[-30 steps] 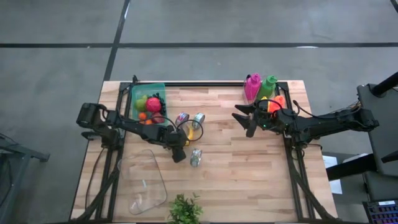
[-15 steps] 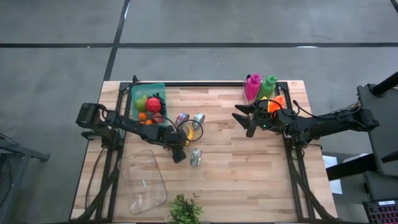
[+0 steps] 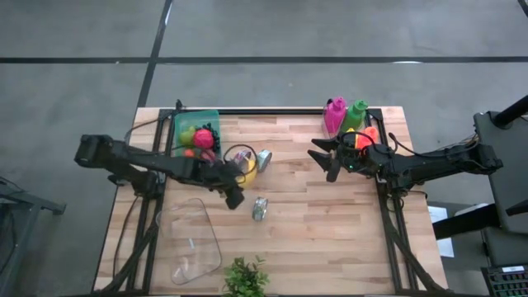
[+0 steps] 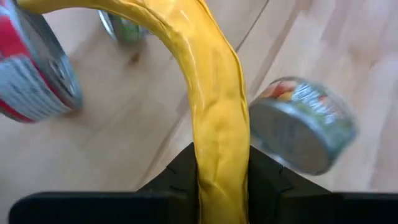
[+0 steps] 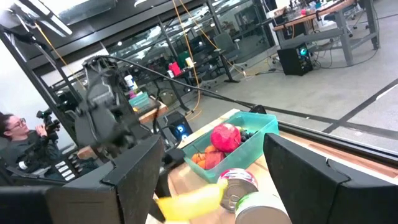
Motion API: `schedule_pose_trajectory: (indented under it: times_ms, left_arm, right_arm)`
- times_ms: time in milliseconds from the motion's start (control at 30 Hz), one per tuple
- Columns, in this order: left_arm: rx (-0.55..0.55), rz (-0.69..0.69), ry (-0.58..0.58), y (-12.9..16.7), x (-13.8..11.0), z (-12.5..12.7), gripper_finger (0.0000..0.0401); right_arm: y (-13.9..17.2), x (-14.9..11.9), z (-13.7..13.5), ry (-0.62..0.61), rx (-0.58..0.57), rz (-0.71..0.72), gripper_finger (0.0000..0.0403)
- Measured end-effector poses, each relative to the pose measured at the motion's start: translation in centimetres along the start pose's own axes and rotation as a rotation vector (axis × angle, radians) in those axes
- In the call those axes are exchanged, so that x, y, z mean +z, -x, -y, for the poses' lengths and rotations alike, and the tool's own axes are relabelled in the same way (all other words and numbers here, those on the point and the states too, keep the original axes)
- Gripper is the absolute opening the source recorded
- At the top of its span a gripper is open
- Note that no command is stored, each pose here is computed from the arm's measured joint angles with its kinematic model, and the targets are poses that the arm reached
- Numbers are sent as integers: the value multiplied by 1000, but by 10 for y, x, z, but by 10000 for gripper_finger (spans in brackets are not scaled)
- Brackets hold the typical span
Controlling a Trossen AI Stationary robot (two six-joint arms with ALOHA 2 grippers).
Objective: Pick & Place Food Item
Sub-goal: Put the yellow banana into the green bin
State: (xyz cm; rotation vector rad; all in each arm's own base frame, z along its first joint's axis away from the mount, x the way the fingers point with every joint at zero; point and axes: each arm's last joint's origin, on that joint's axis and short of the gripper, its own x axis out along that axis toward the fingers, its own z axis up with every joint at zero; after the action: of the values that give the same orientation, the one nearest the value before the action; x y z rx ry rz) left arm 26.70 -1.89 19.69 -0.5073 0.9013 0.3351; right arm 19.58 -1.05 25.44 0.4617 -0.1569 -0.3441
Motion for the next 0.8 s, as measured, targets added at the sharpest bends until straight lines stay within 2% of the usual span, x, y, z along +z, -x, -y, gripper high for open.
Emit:
schedule_pose_trajectory:
  times_ms: [133, 200, 433, 567, 800]
  left_arm:
    - [11, 61, 32, 24, 3, -3, 90]
    - [49, 90, 68, 36, 2, -7, 90]
    - [255, 153, 287, 82, -14, -32, 90]
    - [335, 193, 378, 106, -24, -47, 90]
    - [382, 231, 500, 136, -36, -70, 90]
  right_arm:
    - [0, 0, 0, 0, 0, 0, 276]
    - [0, 0, 0, 0, 0, 0, 276]
    - [0, 0, 0, 0, 0, 0, 276]
    - [0, 0, 0, 0, 0, 0, 276]
    - [0, 0, 0, 0, 0, 0, 276]
